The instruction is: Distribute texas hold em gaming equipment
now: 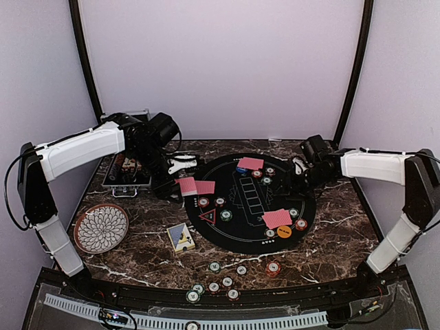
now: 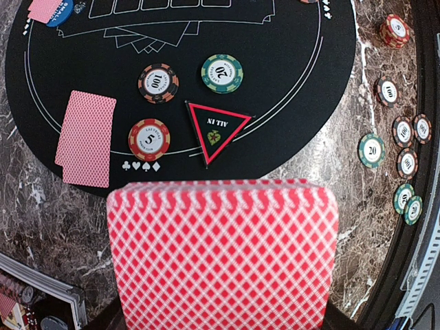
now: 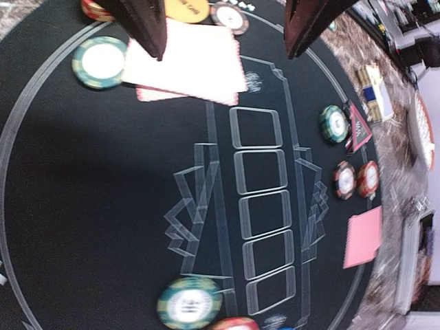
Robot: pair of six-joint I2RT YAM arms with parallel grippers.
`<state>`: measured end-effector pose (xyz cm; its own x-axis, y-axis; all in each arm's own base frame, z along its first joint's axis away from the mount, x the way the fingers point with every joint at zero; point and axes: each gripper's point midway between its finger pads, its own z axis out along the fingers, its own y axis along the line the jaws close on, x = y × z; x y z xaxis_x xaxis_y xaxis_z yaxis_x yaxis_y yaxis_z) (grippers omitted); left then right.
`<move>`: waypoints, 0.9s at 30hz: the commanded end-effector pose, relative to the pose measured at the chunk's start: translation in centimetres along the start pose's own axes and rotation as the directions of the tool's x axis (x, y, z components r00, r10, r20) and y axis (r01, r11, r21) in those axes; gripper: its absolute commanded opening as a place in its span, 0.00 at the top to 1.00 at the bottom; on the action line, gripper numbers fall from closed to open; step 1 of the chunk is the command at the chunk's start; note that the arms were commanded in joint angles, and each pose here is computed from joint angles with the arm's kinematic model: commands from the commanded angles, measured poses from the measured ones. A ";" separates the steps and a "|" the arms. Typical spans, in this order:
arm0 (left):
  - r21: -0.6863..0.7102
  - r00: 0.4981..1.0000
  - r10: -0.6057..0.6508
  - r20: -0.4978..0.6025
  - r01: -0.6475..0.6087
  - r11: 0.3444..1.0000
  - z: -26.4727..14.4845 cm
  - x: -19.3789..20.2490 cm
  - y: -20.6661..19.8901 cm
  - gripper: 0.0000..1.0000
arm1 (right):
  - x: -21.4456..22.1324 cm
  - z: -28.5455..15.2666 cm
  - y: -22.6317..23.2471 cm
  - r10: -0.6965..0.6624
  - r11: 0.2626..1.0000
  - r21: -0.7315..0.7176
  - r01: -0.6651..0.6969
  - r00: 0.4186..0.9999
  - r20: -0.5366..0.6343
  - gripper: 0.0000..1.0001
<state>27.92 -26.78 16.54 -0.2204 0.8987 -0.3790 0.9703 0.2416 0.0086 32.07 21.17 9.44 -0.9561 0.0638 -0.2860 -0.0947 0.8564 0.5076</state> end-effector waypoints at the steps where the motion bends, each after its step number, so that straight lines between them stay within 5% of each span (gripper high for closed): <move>1: -0.022 0.998 0.025 0.064 -0.024 0.999 -2.6 -1.1 -0.2 1.00 | -1.7 -0.2 6.3 -0.041 0.988 -0.149 0.050 0.997 0.062 0.32; 8: -0.019 0.997 0.017 0.069 -0.016 1.000 -2.4 -1.2 -0.1 1.00 | -1.8 0.4 15.1 -0.087 0.937 -0.333 0.110 0.993 0.085 0.15; 18: -0.030 0.997 0.017 0.078 -0.015 0.999 -2.7 -1.4 0.0 1.00 | 0.6 1.3 24.9 -0.095 0.783 -0.618 0.077 0.995 0.003 0.11; 27: -0.030 0.996 0.015 0.084 -0.013 0.999 -2.7 -1.4 -0.1 1.00 | 2.1 2.7 28.0 -0.097 0.722 -0.691 0.030 0.994 -0.058 0.09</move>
<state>27.93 -26.79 16.55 -0.2209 0.8984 -0.3796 0.9702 0.2423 0.0088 28.36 44.67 18.21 -0.9613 -0.0509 -0.2708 -0.2694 0.3802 0.8848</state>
